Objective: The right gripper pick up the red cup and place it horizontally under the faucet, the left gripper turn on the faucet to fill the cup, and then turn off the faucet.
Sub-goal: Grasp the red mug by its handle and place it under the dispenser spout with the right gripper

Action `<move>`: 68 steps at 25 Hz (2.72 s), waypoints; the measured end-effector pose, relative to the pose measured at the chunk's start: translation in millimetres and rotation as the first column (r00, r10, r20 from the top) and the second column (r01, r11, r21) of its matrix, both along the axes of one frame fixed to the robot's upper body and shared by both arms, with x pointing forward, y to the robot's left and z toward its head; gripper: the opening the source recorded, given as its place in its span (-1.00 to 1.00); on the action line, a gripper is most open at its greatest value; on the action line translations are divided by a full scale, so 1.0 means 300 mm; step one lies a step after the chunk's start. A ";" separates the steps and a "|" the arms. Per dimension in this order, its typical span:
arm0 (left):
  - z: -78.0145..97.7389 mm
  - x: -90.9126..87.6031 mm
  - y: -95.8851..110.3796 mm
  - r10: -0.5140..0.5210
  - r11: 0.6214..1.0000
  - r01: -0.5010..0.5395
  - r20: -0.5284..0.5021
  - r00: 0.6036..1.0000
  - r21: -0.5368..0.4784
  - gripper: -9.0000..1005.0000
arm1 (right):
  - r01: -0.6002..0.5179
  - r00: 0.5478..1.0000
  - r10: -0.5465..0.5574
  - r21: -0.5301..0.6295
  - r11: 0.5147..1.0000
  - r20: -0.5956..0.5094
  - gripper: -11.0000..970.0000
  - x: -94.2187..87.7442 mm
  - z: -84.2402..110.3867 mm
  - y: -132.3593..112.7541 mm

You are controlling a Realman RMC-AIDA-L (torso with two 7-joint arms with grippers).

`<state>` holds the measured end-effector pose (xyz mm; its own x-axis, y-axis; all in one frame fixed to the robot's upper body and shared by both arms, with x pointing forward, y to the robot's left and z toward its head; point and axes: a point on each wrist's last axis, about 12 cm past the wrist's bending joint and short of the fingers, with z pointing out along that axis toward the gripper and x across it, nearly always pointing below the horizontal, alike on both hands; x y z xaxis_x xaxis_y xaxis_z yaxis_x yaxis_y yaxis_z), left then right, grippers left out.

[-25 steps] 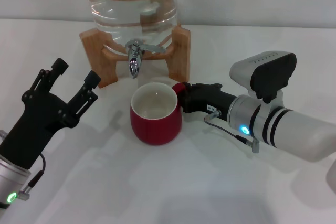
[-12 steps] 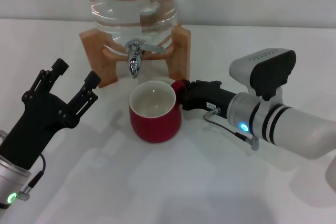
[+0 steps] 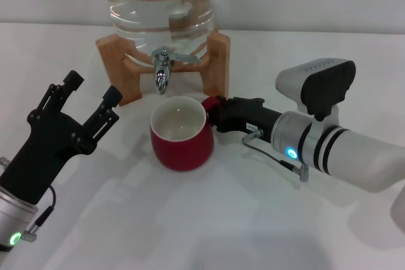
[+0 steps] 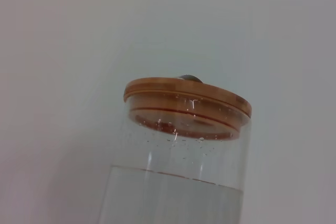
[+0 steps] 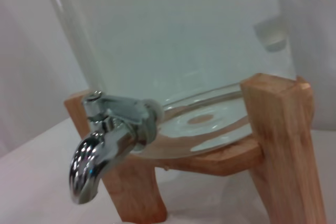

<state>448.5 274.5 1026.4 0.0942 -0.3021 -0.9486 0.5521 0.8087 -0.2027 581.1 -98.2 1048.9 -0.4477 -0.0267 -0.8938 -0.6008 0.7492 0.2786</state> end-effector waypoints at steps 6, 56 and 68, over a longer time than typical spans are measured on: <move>0.000 0.000 0.000 0.000 1.000 0.000 0.000 1.000 0.000 0.71 | 0.017 1.000 -0.017 0.024 1.000 -0.024 -0.55 0.006 0.003 -0.002; 0.002 -0.001 0.001 -0.006 1.000 0.006 -0.001 1.000 -0.011 0.71 | 0.115 0.989 -0.110 0.050 0.992 -0.097 -0.55 0.019 -0.023 -0.046; -0.001 -0.005 0.004 -0.001 1.000 0.001 -0.006 1.000 -0.010 0.71 | 0.085 0.994 -0.081 0.057 0.995 -0.075 -0.52 0.029 0.001 -0.019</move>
<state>447.0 275.8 1026.2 0.0881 -0.3116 -0.9461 0.5515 0.8062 -0.2141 589.8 -103.8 1049.1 -0.5101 0.0657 -0.8576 -0.5138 0.7764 0.3650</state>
